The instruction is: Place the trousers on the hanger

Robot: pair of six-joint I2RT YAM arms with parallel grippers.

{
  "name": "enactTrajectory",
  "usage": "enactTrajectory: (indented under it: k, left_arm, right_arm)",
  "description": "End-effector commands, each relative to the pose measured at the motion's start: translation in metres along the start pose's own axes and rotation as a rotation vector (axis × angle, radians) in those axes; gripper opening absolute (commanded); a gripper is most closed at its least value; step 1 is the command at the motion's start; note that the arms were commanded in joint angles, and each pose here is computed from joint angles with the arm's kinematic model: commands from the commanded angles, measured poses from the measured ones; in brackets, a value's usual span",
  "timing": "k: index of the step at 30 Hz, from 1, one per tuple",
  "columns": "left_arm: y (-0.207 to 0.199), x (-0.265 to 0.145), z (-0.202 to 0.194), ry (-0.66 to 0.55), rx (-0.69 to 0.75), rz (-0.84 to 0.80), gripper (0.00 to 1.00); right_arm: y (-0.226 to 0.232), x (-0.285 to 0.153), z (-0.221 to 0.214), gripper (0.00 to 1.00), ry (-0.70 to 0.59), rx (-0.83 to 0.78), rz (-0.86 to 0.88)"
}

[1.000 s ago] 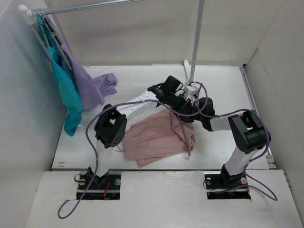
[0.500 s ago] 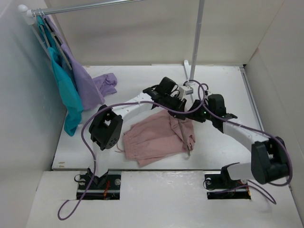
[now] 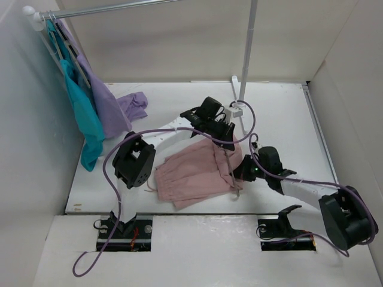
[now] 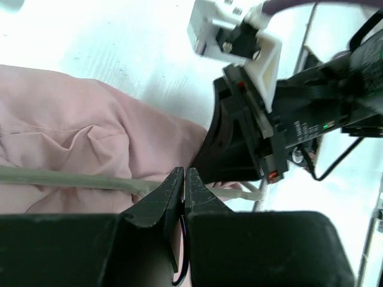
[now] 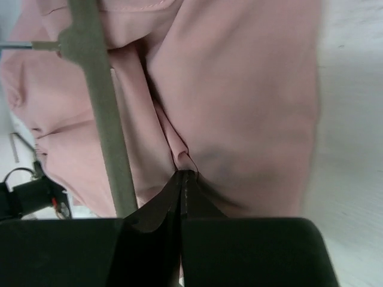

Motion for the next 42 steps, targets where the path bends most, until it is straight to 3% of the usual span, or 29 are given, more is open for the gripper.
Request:
enactTrajectory:
  k: [1,11,16,18,19,21,24,28,37,42]
  left_arm:
    - [0.007,0.008,-0.004,0.024,-0.063,-0.026,0.0]
    - [0.008,0.019,-0.019,0.064,-0.13,-0.09,0.0]
    - [0.002,0.012,-0.014,0.044,-0.116,-0.073,0.0]
    - [0.0,0.01,-0.012,0.034,-0.11,-0.066,0.0]
    - [0.001,0.01,-0.012,0.032,-0.11,-0.057,0.0]
    - [-0.001,0.008,-0.01,0.022,-0.114,-0.049,0.0]
    - [-0.002,0.008,-0.007,0.009,-0.117,-0.032,0.0]
    - [0.001,0.008,-0.005,0.006,-0.124,0.002,0.0]
    - [0.0,0.009,0.004,-0.022,-0.127,0.088,0.0]
    - [-0.002,0.007,0.009,-0.037,-0.12,0.103,0.0]
  right_arm:
    - [0.017,0.007,0.002,0.0,-0.088,-0.028,0.201]
    - [0.005,0.057,0.0,0.0,0.021,-0.041,0.234]
    - [-0.022,0.036,0.002,0.0,-0.016,0.067,0.098]
    - [-0.015,0.017,0.012,0.0,-0.068,0.001,0.059]
    - [-0.018,0.01,0.008,0.02,-0.03,0.011,-0.027]
    - [0.001,-0.012,0.035,0.11,-0.122,-0.063,-0.051]
    - [0.013,-0.048,0.058,0.23,-0.208,-0.049,-0.226]
    - [0.03,-0.067,0.068,0.28,-0.252,-0.09,-0.199]
    - [0.07,-0.031,0.044,0.43,-0.242,-0.122,-0.035]
    - [0.072,-0.008,0.04,0.45,-0.213,-0.112,-0.129]
Point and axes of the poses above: each gripper's point midway between its finger pads, its own x axis out along the fingers, its own y axis along the line the jaws close on, z = x × y, the point moved 10 cm from there along -x, back along the fingers, and after that the axes turned 7 degrees about -x, right-handed, at the moved point
